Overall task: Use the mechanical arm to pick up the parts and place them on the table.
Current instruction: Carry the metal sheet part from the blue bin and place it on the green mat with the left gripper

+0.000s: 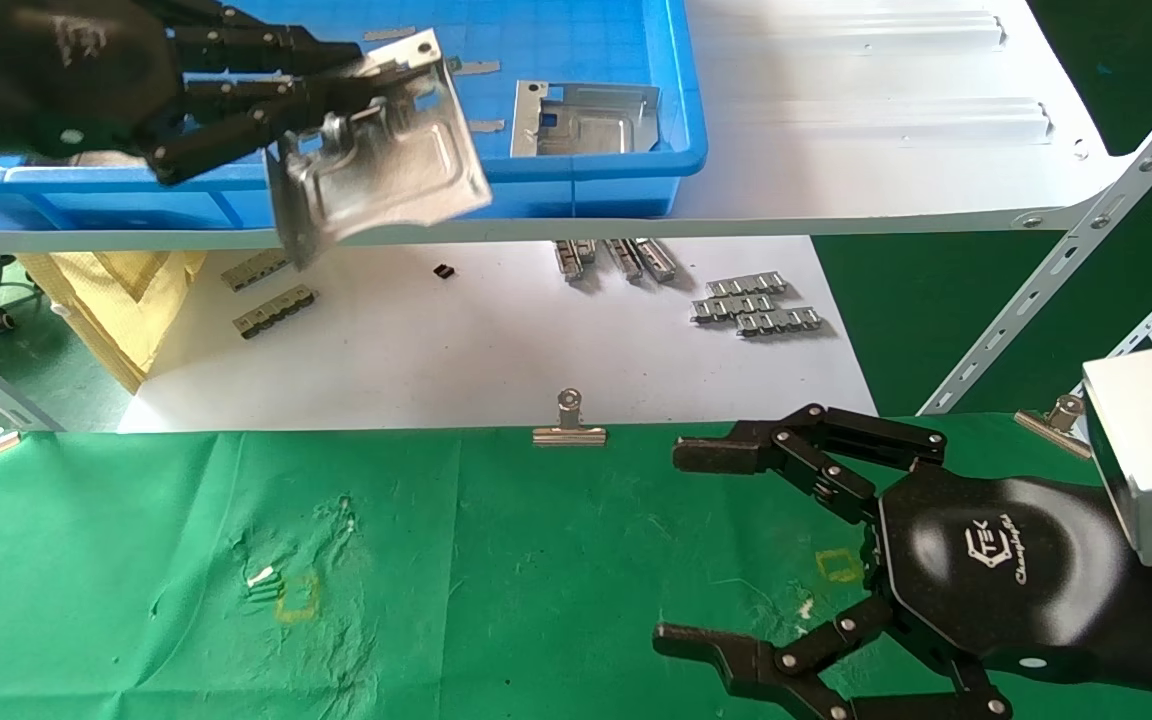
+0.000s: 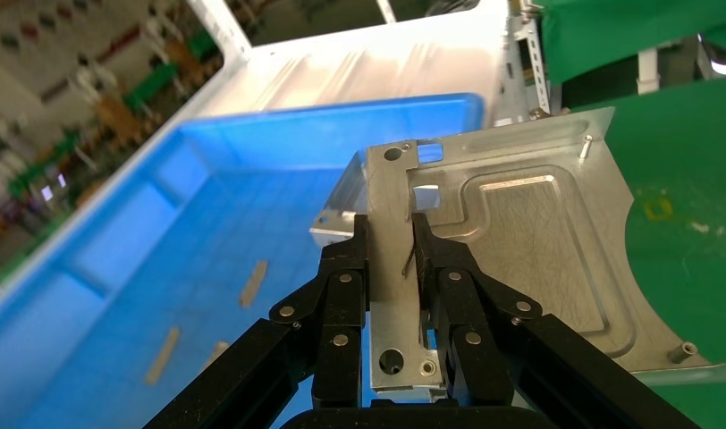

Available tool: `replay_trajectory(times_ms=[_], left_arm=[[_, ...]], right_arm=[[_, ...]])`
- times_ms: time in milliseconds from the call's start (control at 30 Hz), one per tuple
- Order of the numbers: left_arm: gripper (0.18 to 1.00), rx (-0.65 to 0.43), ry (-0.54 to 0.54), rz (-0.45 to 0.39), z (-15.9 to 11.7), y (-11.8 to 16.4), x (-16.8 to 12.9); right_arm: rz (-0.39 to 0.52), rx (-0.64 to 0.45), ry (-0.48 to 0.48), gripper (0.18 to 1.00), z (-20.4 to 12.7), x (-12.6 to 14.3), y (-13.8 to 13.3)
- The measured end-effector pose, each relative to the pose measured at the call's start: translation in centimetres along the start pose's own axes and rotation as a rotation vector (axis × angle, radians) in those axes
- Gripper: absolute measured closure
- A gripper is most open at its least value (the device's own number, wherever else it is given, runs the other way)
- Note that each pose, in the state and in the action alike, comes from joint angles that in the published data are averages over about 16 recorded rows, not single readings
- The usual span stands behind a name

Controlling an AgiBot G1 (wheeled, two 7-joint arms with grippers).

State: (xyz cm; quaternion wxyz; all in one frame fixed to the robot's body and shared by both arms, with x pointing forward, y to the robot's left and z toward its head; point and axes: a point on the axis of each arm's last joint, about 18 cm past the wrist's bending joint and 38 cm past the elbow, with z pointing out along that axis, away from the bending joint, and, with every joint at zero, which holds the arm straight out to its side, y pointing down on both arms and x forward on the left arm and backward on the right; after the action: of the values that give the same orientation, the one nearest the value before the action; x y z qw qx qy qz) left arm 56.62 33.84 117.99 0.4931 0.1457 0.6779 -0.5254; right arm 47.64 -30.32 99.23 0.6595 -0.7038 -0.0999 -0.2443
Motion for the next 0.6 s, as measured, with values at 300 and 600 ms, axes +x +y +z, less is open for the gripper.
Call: replay_trajectory(times_ms=[300,600], left_arm=[[0.916,-0.041,0.113,0.132,-2.8,2.4,5.3],[0.917,-0.185,0.245,0.165,-4.2,8.5,10.1]], right_arm=[[0.0,0.0,0.0,0.277,0.0,0.0,0.0],[0.0,0.0,0.0,0.196,0.0,0.0,0.0]])
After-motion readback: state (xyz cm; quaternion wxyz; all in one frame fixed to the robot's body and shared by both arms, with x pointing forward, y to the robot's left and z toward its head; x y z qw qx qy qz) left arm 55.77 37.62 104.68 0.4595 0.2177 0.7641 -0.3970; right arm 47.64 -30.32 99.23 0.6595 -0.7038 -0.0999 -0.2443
